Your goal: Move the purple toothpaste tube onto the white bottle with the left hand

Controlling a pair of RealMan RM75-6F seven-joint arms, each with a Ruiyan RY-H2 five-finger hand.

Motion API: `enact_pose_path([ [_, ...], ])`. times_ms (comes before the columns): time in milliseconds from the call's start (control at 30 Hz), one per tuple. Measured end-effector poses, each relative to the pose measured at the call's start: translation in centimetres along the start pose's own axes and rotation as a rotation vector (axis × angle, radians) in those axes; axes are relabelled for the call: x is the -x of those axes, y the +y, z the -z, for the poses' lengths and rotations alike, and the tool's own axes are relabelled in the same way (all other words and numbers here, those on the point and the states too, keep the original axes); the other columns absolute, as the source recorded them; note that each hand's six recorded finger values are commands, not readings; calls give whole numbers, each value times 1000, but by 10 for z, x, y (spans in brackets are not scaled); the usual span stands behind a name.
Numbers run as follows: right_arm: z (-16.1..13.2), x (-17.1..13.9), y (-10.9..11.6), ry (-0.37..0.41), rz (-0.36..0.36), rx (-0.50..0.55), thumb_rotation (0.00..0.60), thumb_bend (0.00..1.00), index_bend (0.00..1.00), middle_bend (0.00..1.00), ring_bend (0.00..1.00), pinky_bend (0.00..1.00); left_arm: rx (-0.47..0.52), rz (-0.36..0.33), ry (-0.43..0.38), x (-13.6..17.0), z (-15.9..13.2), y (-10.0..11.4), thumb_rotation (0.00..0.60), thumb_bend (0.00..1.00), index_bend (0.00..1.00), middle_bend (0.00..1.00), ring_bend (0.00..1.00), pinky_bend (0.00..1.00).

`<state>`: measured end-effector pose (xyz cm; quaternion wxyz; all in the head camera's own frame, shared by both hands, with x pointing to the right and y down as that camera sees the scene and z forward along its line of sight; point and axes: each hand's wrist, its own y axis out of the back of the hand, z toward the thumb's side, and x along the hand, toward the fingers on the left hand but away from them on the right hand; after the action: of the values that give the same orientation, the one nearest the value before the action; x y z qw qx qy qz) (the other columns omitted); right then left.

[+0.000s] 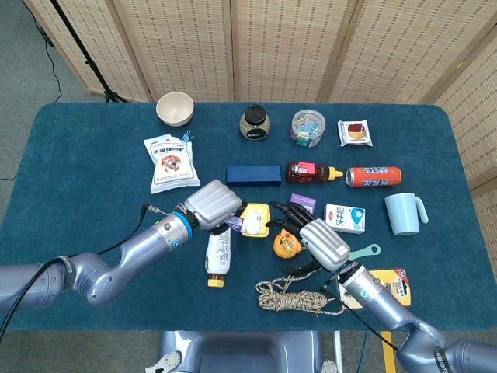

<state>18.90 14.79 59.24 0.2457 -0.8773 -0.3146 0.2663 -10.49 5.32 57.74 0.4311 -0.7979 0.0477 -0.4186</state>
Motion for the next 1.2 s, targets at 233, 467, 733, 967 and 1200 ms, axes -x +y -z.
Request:
enact_pose_path([
  [233,0,4,-2,1,-4,5,600,0,211,0,0,0,-6,4,1,-4,-5,-2,600,1000,627,545,598,593],
  [467,-1,7,-2,4,1,11,600,0,207,0,0,0,-18,17,3,-7,-7,-7,600,1000,626,545,598,593],
  [733,-4,10,-6,12,-14,20,600,0,208,0,0,0,-13,10,5,-13,-10,-6,600,1000,624,545,600,593],
  [967,-5,11,-9,9,-27,15,600,0,210,0,0,0,-4,2,3,-16,-13,-5,600,1000,623,545,600,593],
  [1200,-4,11,-12,4,-34,10,600,0,210,0,0,0,-11,-5,9,-15,-10,-4,600,1000,623,545,601,593],
])
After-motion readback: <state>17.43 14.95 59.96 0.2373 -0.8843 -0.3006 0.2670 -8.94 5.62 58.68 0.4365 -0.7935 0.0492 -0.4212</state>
